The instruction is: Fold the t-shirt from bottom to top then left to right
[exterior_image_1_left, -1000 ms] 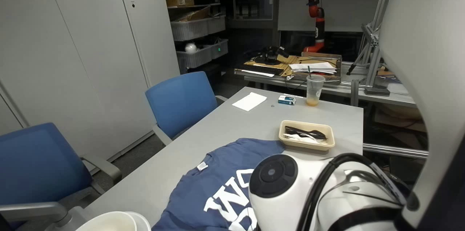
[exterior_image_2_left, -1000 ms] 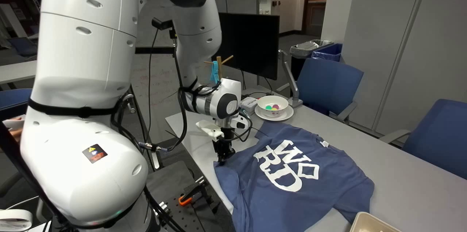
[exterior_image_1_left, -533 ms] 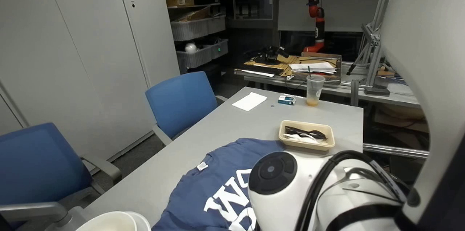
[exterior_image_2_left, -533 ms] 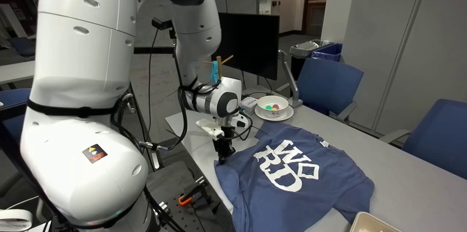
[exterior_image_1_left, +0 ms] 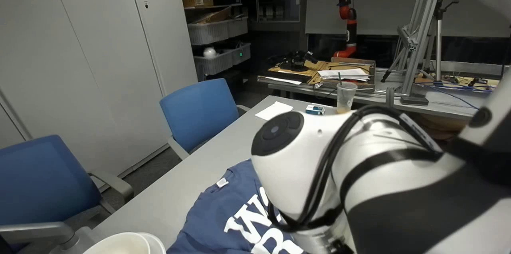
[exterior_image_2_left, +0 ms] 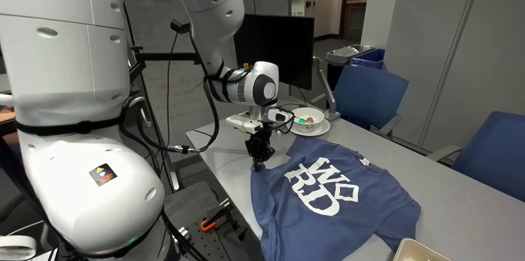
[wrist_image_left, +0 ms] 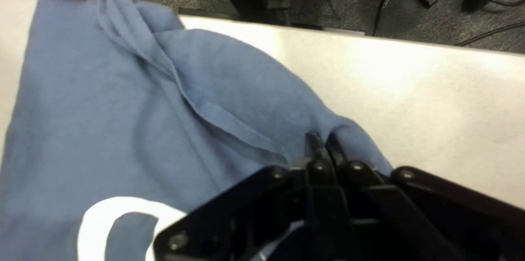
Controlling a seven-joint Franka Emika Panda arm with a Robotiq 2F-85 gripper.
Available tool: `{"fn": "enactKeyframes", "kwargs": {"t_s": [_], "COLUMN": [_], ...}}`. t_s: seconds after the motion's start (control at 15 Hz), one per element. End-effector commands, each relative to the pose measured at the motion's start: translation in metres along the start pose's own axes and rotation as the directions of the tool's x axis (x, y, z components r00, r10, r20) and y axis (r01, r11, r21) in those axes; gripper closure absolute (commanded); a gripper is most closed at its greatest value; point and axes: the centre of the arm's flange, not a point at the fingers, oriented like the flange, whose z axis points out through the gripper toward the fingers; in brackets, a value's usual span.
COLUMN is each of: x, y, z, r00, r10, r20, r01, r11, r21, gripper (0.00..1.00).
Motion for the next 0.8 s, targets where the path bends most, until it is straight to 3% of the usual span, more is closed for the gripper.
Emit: {"fn": "enactKeyframes", "kwargs": {"t_s": [0.0, 0.33, 0.73], "x": [0.030, 0.084, 0.138], "y": [0.029, 0.060, 0.078], "z": [-0.033, -0.060, -0.084], "r00": [0.998, 0.975, 0.905], "r10": [-0.009, 0.006, 0.040], "r20": [-0.056, -0.224, -0.425], "r01": [0.005, -0.037, -0.101], "r11": [0.998, 0.990, 0.987], "r21": [-0.067, -0.136, -0.122], "gripper": [0.99, 0.99, 0.99]}}
